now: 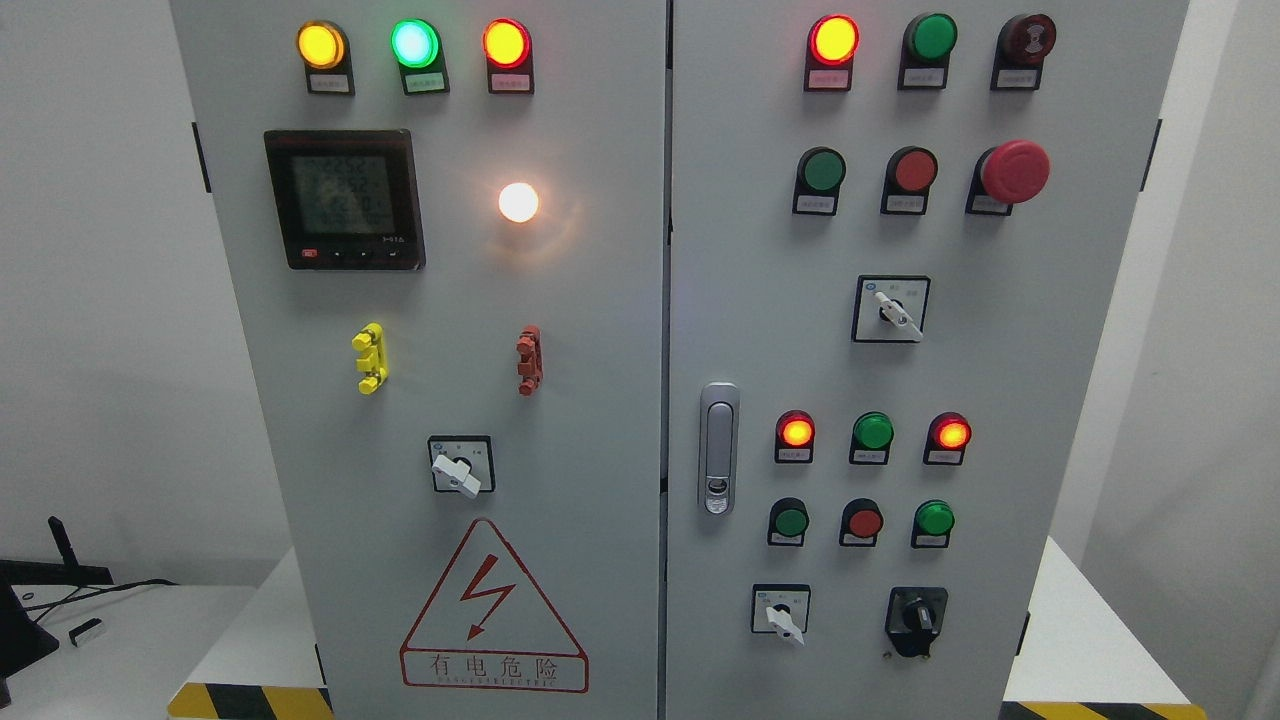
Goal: Trip black knob to open circuit
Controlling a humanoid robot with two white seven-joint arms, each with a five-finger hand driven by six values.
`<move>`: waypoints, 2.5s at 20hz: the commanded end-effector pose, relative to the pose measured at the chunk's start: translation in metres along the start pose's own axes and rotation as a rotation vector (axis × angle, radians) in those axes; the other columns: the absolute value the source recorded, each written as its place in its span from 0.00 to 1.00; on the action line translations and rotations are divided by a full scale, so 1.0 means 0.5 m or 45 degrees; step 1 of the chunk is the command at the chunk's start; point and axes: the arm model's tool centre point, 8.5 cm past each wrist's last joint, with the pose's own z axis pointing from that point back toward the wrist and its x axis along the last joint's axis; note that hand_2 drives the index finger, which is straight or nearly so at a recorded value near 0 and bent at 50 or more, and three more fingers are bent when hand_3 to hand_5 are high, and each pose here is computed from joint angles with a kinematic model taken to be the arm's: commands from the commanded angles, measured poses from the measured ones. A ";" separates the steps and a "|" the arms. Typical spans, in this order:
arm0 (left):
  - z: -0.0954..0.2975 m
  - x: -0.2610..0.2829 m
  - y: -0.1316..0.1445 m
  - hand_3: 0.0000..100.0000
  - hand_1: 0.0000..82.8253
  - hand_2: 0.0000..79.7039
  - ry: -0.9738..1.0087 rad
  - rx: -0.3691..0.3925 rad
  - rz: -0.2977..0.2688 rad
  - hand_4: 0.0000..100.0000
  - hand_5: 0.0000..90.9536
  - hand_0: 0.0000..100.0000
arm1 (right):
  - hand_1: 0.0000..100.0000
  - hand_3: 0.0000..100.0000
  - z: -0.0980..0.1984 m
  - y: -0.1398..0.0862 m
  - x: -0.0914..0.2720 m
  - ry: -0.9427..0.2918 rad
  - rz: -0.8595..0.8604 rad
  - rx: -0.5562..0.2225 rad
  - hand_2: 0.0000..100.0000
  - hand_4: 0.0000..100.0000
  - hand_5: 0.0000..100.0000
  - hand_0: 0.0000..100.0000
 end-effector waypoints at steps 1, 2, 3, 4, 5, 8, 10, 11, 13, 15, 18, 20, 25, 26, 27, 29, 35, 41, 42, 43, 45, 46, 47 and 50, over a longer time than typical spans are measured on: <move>0.000 0.000 0.000 0.00 0.47 0.00 -0.001 0.001 0.006 0.00 0.00 0.12 | 0.52 0.79 -0.086 -0.016 0.155 -0.303 0.009 -0.051 0.37 0.83 0.89 0.38; 0.000 0.000 0.000 0.00 0.47 0.00 -0.001 0.001 0.006 0.00 0.00 0.12 | 0.53 0.79 -0.091 -0.020 0.167 -0.312 0.013 -0.059 0.37 0.84 0.90 0.38; 0.000 0.000 0.000 0.00 0.47 0.00 -0.001 0.001 0.006 0.00 0.00 0.12 | 0.54 0.79 -0.096 -0.021 0.178 -0.327 0.017 -0.060 0.37 0.84 0.90 0.38; 0.000 0.000 0.000 0.00 0.47 0.00 -0.001 0.001 0.006 0.00 0.00 0.12 | 0.55 0.79 -0.101 -0.021 0.185 -0.335 0.018 -0.059 0.37 0.85 0.91 0.36; 0.000 0.000 0.000 0.00 0.47 0.00 -0.001 0.001 0.006 0.00 0.00 0.12 | 0.55 0.79 -0.109 -0.020 0.190 -0.337 0.019 -0.060 0.36 0.85 0.92 0.35; 0.000 0.000 0.000 0.00 0.47 0.00 -0.001 0.001 0.006 0.00 0.00 0.12 | 0.58 0.79 -0.136 -0.022 0.215 -0.340 0.014 -0.070 0.34 0.86 0.94 0.34; 0.000 0.000 0.002 0.00 0.47 0.00 -0.001 0.003 0.006 0.00 0.00 0.12 | 0.60 0.79 -0.159 -0.027 0.238 -0.366 0.027 -0.081 0.32 0.87 0.95 0.32; 0.000 0.000 0.000 0.00 0.47 0.00 -0.001 0.001 0.006 0.00 0.00 0.12 | 0.63 0.78 -0.170 -0.027 0.251 -0.384 0.038 -0.078 0.31 0.89 0.96 0.31; 0.000 0.000 0.000 0.00 0.47 0.00 -0.001 0.001 0.006 0.00 0.00 0.12 | 0.64 0.78 -0.190 -0.023 0.262 -0.392 0.057 -0.075 0.31 0.90 0.97 0.31; 0.000 0.000 0.000 0.00 0.47 0.00 -0.001 0.001 0.006 0.00 0.00 0.12 | 0.65 0.78 -0.215 -0.021 0.280 -0.397 0.070 -0.076 0.30 0.92 0.98 0.30; 0.000 0.000 0.000 0.00 0.47 0.00 -0.001 0.001 0.006 0.00 0.00 0.12 | 0.66 0.78 -0.239 -0.020 0.294 -0.361 0.096 -0.109 0.30 0.93 0.99 0.30; 0.000 0.000 0.000 0.00 0.47 0.00 -0.001 0.001 0.006 0.00 0.00 0.12 | 0.67 0.78 -0.260 -0.019 0.300 -0.345 0.121 -0.155 0.30 0.94 1.00 0.30; 0.000 0.000 0.002 0.00 0.47 0.00 -0.001 0.003 0.006 0.00 0.00 0.12 | 0.67 0.78 -0.300 -0.007 0.312 -0.303 0.112 -0.232 0.31 0.94 1.00 0.30; 0.000 0.000 0.000 0.00 0.47 0.00 -0.001 0.001 0.006 0.00 0.00 0.12 | 0.67 0.78 -0.309 -0.006 0.313 -0.281 0.109 -0.237 0.31 0.94 1.00 0.30; 0.000 -0.002 0.000 0.00 0.47 0.00 0.001 0.001 0.006 0.00 0.00 0.12 | 0.67 0.78 -0.319 -0.002 0.315 -0.269 0.098 -0.237 0.31 0.94 1.00 0.30; 0.000 0.000 0.002 0.00 0.47 0.00 -0.001 0.003 0.006 0.00 0.00 0.12 | 0.66 0.78 -0.330 0.004 0.317 -0.243 0.090 -0.245 0.31 0.94 1.00 0.31; 0.000 0.000 0.000 0.00 0.47 0.00 -0.001 0.001 0.006 0.00 0.00 0.12 | 0.66 0.78 -0.363 0.020 0.334 -0.224 0.071 -0.234 0.31 0.94 1.00 0.32; 0.000 0.000 0.000 0.00 0.47 0.00 -0.001 0.001 0.006 0.00 0.00 0.12 | 0.63 0.78 -0.372 0.033 0.334 -0.201 0.064 -0.208 0.33 0.94 1.00 0.35; 0.000 0.000 0.000 0.00 0.47 0.00 -0.001 0.001 0.006 0.00 0.00 0.12 | 0.62 0.79 -0.374 0.036 0.336 -0.205 0.064 -0.200 0.33 0.93 1.00 0.36; 0.000 0.000 0.000 0.00 0.47 0.00 -0.001 0.001 0.006 0.00 0.00 0.12 | 0.62 0.79 -0.379 0.039 0.341 -0.215 0.059 -0.190 0.33 0.93 1.00 0.36; 0.000 0.000 0.000 0.00 0.47 0.00 -0.001 0.001 0.006 0.00 0.00 0.12 | 0.61 0.80 -0.381 0.053 0.342 -0.217 0.054 -0.143 0.34 0.94 1.00 0.36; 0.000 0.000 0.002 0.00 0.47 0.00 -0.001 0.003 0.006 0.00 0.00 0.12 | 0.61 0.80 -0.381 0.060 0.342 -0.215 0.054 -0.115 0.35 0.94 1.00 0.36; 0.000 0.000 0.000 0.00 0.47 0.00 -0.001 0.001 0.006 0.00 0.00 0.12 | 0.60 0.81 -0.383 0.070 0.343 -0.218 0.049 -0.095 0.35 0.94 1.00 0.37; 0.000 0.000 0.000 0.00 0.47 0.00 -0.001 0.001 0.006 0.00 0.00 0.12 | 0.59 0.81 -0.395 0.076 0.348 -0.219 0.048 -0.086 0.35 0.94 1.00 0.37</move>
